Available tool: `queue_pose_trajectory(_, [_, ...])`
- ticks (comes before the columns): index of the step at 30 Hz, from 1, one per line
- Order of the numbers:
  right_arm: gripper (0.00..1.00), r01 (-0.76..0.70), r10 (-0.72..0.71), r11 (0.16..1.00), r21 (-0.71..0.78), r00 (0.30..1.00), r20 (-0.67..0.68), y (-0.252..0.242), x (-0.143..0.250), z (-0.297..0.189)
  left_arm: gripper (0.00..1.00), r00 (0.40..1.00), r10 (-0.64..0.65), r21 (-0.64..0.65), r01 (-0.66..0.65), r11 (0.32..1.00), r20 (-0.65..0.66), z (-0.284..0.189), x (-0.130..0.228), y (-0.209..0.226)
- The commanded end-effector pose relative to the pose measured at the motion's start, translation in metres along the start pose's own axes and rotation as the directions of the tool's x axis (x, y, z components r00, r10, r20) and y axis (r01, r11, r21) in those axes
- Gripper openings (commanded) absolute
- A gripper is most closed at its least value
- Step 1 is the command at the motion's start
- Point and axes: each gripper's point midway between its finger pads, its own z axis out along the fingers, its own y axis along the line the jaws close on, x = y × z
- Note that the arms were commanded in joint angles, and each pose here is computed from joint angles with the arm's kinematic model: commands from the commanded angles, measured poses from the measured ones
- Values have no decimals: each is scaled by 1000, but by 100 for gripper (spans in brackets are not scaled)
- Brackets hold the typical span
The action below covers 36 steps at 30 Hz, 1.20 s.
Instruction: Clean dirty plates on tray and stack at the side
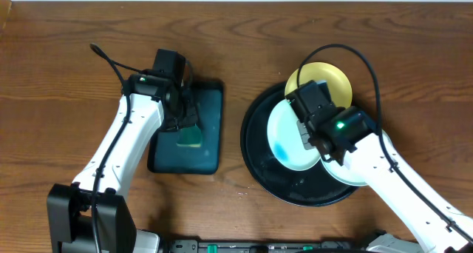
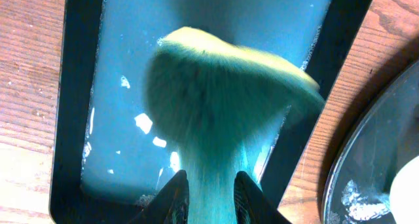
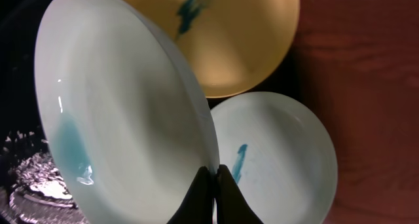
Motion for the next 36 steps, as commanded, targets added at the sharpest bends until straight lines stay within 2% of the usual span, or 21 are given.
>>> queue_pose_trajectory(1, [1, -9, 10, 999, -49, 1000, 6, 11, -4, -6, 25, 1000, 8, -2, -8, 1000, 3, 0, -1, 1])
queue_pose_trajectory(6, [1, -69, 59, 990, -126, 995, -83, 27, 10, 10, 26, 1000, 8, -2, -8, 1000, 2, 0, -1, 1])
queue_pose_trajectory(10, [1, -77, 45, 981, -176, 983, -179, 45, 28, 37, 32, 1000, 8, -2, -8, 1000, 2, 0, -1, 2])
queue_pose_trajectory(18, [1, -144, 81, 974, -175, 942, -325, 60, 58, 85, 38, 1000, 8, 5, -8, 1000, -3, -1, 0, 0])
queue_pose_trajectory(21, [13, -168, 90, 967, -193, 929, -358, 63, 63, 94, 41, 1000, 8, 8, -8, 1000, -5, -1, 1, 0])
queue_pose_trajectory(25, [24, -185, 81, 953, -240, 919, -385, 69, 66, 106, 47, 1000, 11, 5, -11, 1000, -10, -1, 2, 1])
queue_pose_trajectory(32, [27, -248, 106, 928, -278, 891, -442, 65, 76, 122, 54, 1000, 22, 1, -22, 1000, -22, -1, 5, 2])
queue_pose_trajectory(36, [29, -183, 7, 887, -423, 923, -385, 74, 64, 111, 55, 999, 21, -3, -22, 1000, -30, -1, 7, 3])
